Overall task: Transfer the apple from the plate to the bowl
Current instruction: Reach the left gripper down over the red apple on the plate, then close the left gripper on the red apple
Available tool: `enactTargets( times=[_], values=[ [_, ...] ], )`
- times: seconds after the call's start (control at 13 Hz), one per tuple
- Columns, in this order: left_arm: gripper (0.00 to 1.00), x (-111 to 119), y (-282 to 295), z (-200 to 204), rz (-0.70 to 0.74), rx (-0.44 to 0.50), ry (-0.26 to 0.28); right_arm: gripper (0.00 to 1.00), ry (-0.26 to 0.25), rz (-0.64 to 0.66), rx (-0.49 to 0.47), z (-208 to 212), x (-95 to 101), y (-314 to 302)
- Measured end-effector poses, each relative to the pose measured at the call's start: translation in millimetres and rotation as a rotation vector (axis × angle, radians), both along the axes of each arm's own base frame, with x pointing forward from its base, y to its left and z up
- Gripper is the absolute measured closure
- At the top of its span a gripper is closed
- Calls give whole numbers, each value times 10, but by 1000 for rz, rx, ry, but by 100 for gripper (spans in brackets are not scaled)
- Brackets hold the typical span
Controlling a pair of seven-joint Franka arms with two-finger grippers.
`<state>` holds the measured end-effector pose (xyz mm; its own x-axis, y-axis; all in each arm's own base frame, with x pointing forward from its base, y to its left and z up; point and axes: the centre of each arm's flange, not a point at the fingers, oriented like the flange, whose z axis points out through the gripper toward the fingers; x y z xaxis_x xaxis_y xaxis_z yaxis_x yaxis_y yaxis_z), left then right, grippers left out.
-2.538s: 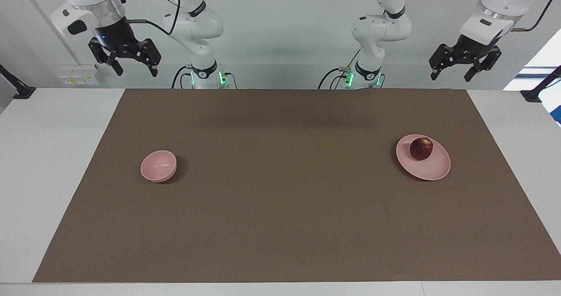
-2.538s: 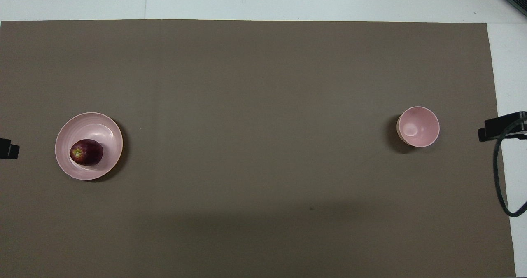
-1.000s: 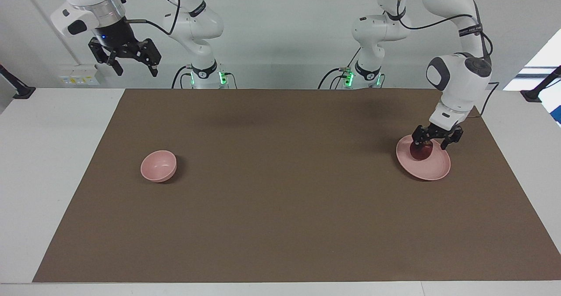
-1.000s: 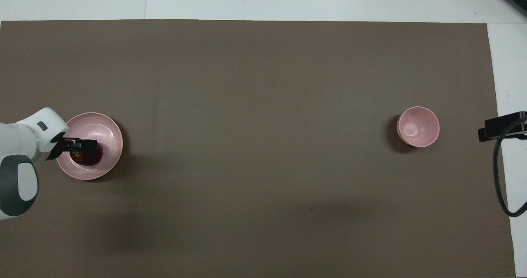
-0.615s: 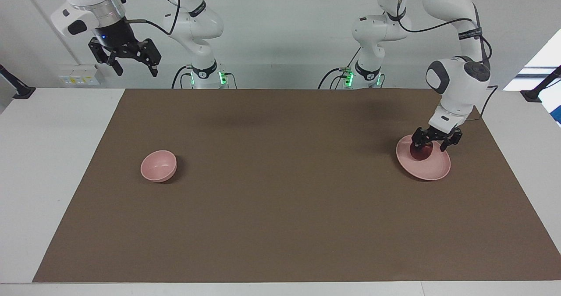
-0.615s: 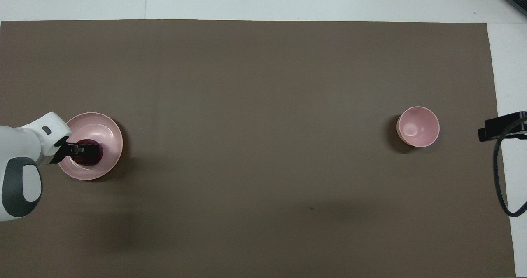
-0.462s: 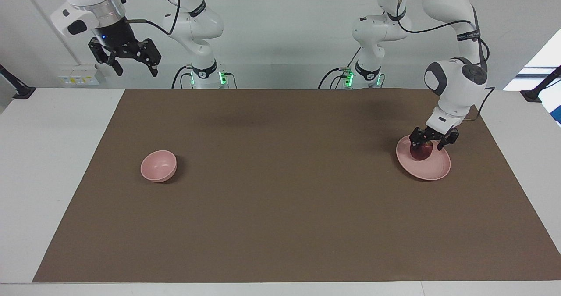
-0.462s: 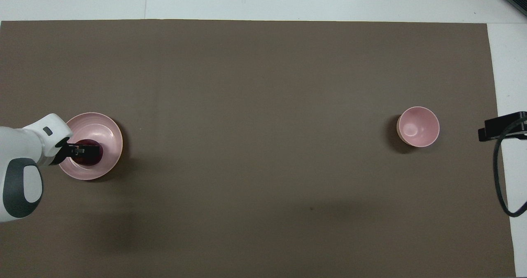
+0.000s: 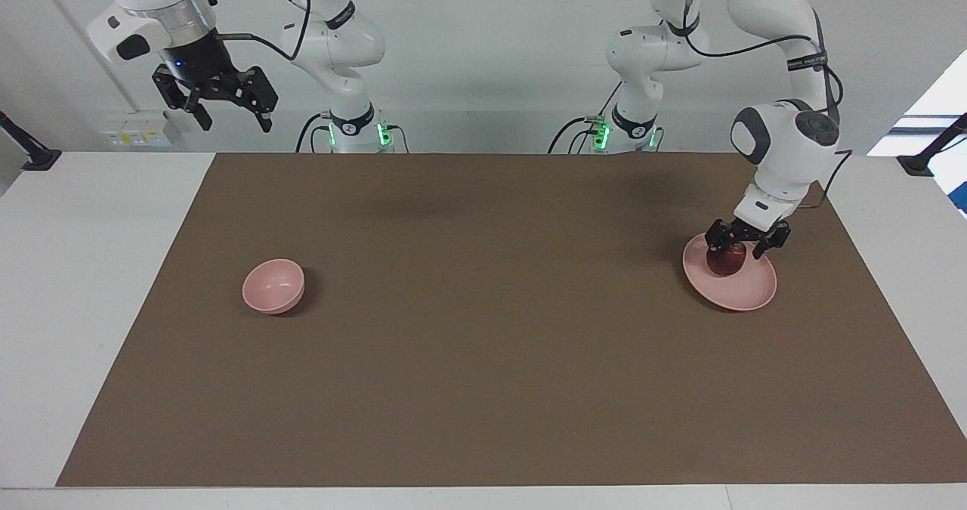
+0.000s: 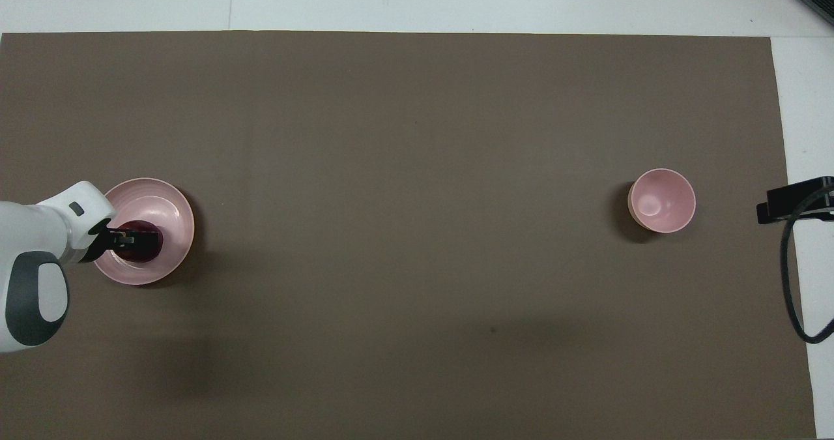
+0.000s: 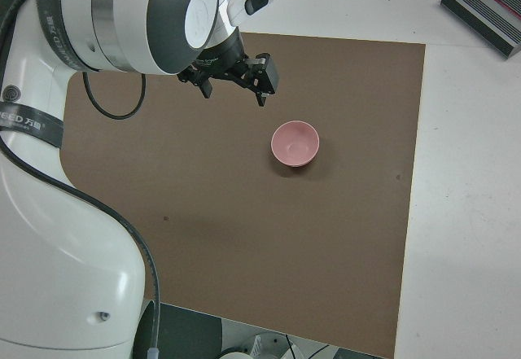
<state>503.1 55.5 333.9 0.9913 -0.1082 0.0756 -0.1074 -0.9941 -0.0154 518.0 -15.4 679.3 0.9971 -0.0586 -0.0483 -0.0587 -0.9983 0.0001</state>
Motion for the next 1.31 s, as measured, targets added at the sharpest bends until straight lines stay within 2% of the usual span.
enactTargets(
  times=[0.23, 0.38, 0.46, 0.54, 1.31],
  values=[
    [1, 0, -3, 1, -1, 0, 0, 0, 0, 0, 0, 0, 0, 0],
    [20, 1, -17, 10, -4, 0, -1, 0, 0, 0, 0, 0, 0, 0],
    [20, 2, -22, 12, -5, 0, -2, 0, 0, 0, 0, 0, 0, 0],
    [26, 4, -27, 24, -6, 0, -4, 0, 0, 0, 0, 0, 0, 0],
    [27, 27, -36, 53, -9, 1, -12, 0, 0, 0, 0, 0, 0, 0]
  ],
)
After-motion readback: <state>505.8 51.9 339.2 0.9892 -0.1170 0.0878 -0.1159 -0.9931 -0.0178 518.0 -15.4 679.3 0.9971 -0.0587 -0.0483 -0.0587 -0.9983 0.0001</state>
